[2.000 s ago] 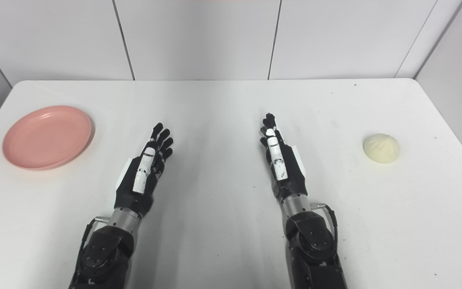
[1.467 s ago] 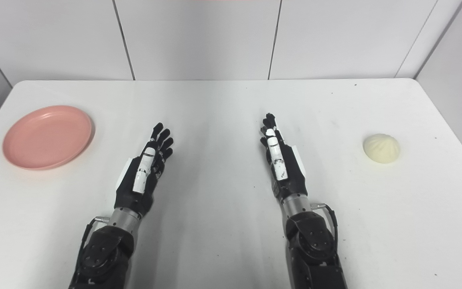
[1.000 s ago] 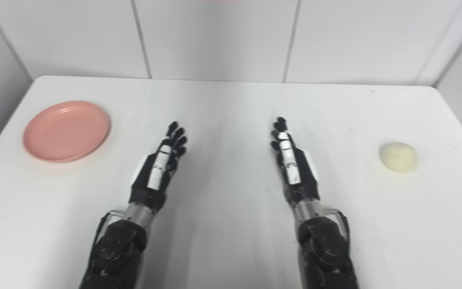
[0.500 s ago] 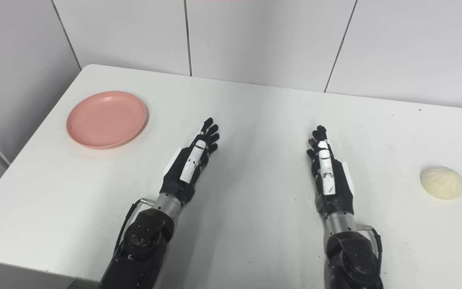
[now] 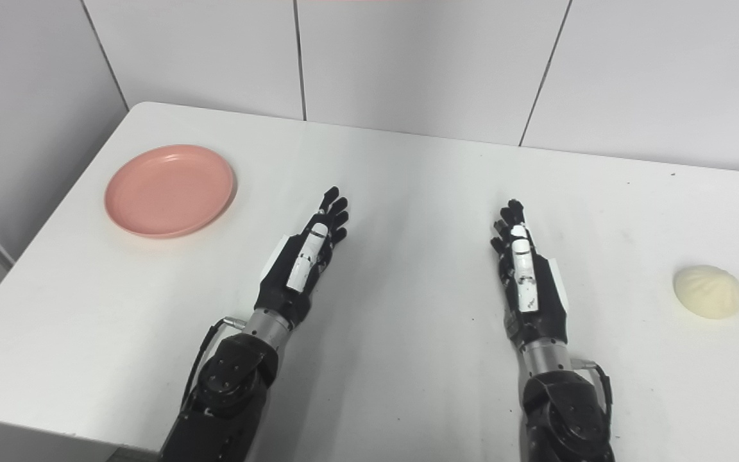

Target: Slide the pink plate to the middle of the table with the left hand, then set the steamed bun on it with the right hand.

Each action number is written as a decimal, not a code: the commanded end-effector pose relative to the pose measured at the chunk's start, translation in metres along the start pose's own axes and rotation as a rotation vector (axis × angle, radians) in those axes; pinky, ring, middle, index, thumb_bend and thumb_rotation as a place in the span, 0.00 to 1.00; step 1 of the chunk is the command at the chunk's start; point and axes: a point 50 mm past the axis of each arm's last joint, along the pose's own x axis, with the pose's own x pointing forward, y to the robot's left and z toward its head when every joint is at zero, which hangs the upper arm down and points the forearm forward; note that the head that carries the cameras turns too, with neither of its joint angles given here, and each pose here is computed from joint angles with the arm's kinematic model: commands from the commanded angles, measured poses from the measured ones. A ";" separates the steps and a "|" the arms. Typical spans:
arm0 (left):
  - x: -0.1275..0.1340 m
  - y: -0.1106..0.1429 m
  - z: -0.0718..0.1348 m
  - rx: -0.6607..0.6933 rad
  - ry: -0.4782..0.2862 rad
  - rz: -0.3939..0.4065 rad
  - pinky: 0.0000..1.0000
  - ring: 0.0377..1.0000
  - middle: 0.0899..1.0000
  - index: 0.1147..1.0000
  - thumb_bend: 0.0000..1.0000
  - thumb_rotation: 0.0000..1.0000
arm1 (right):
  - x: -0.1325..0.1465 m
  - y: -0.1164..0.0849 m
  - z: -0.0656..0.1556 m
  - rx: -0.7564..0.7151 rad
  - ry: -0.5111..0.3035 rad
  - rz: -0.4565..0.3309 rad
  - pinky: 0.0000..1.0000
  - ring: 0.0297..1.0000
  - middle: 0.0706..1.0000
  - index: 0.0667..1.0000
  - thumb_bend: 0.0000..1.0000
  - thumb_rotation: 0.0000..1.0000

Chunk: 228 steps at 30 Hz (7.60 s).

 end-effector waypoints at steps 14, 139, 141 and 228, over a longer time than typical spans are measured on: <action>0.018 -0.001 0.073 0.022 -0.223 0.051 1.00 0.99 0.99 1.00 0.44 1.00 | -0.020 -0.015 -0.020 -0.007 0.076 -0.038 1.00 1.00 1.00 1.00 0.18 1.00; -0.015 0.282 0.063 -0.026 -0.082 0.682 1.00 1.00 0.98 1.00 0.42 1.00 | -0.021 -0.021 -0.009 0.023 0.088 -0.017 1.00 1.00 1.00 1.00 0.14 1.00; -0.015 0.282 0.061 -0.028 -0.080 0.685 1.00 1.00 0.98 1.00 0.41 1.00 | -0.021 -0.021 -0.009 0.020 0.088 -0.018 1.00 1.00 1.00 1.00 0.15 1.00; 0.047 0.048 0.013 -0.144 0.218 -0.198 0.99 0.97 0.96 0.98 0.34 1.00 | -0.017 0.032 -0.022 -0.017 0.075 -0.029 1.00 1.00 1.00 1.00 0.20 1.00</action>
